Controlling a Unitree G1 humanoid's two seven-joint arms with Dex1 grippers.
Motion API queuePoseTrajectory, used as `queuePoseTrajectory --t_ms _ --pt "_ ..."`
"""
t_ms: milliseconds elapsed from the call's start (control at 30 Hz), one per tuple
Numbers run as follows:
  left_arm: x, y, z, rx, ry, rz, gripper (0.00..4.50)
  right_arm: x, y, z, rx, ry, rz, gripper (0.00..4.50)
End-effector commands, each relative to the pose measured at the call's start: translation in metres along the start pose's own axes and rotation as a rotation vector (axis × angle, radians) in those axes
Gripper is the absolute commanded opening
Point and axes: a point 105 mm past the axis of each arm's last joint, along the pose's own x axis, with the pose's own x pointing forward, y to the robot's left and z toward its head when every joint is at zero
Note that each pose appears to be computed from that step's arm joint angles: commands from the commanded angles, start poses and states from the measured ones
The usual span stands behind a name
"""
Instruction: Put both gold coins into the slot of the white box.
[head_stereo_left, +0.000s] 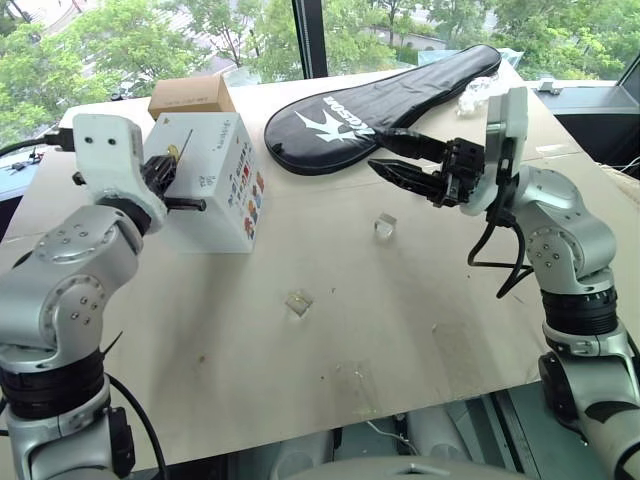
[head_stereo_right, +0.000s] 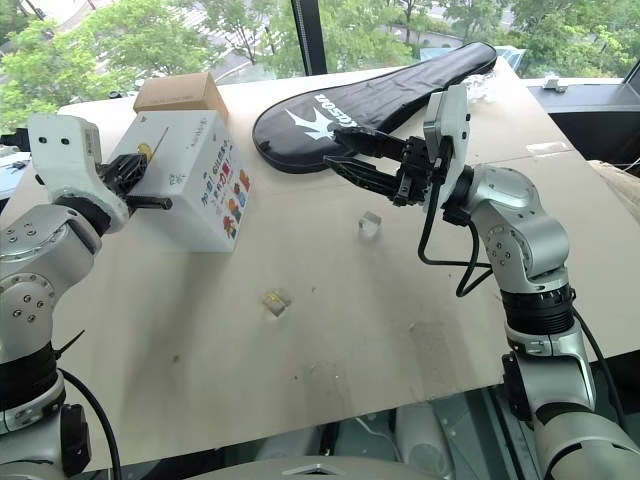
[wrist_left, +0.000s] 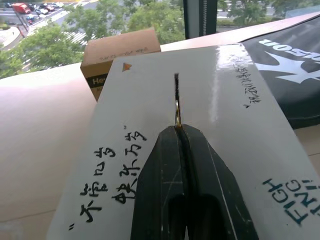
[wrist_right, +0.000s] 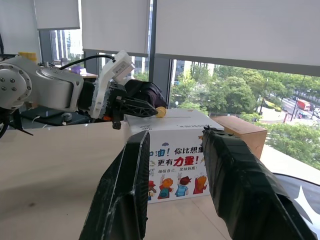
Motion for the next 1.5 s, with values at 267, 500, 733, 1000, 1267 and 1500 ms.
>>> queuePoseTrajectory --t_ms 267,500,733,1000,1267,1500 --pt "-0.002 -0.003 0.007 -0.008 -0.022 -0.022 0.0 -0.001 -0.001 0.012 -0.024 -0.041 -0.015 1.78" --pt "-0.002 0.002 0.019 -0.006 -0.084 0.002 2.76 -0.001 -0.001 0.011 -0.025 -0.043 -0.022 1.81" --pt "-0.036 -0.013 0.059 -0.157 -0.372 -0.275 3.69 -0.003 0.013 -0.019 0.017 0.097 0.002 1.81" --pt "-0.104 0.02 -0.042 0.12 0.147 -0.525 3.69 0.02 0.068 -0.111 0.062 0.314 0.099 1.81" --pt "-0.158 0.018 -0.1 0.111 0.354 -0.618 3.69 0.049 0.092 -0.147 0.121 0.388 0.177 1.81" --pt "-0.165 0.004 -0.106 0.062 0.272 -0.602 3.69 0.061 0.104 -0.159 0.127 0.421 0.226 1.81"
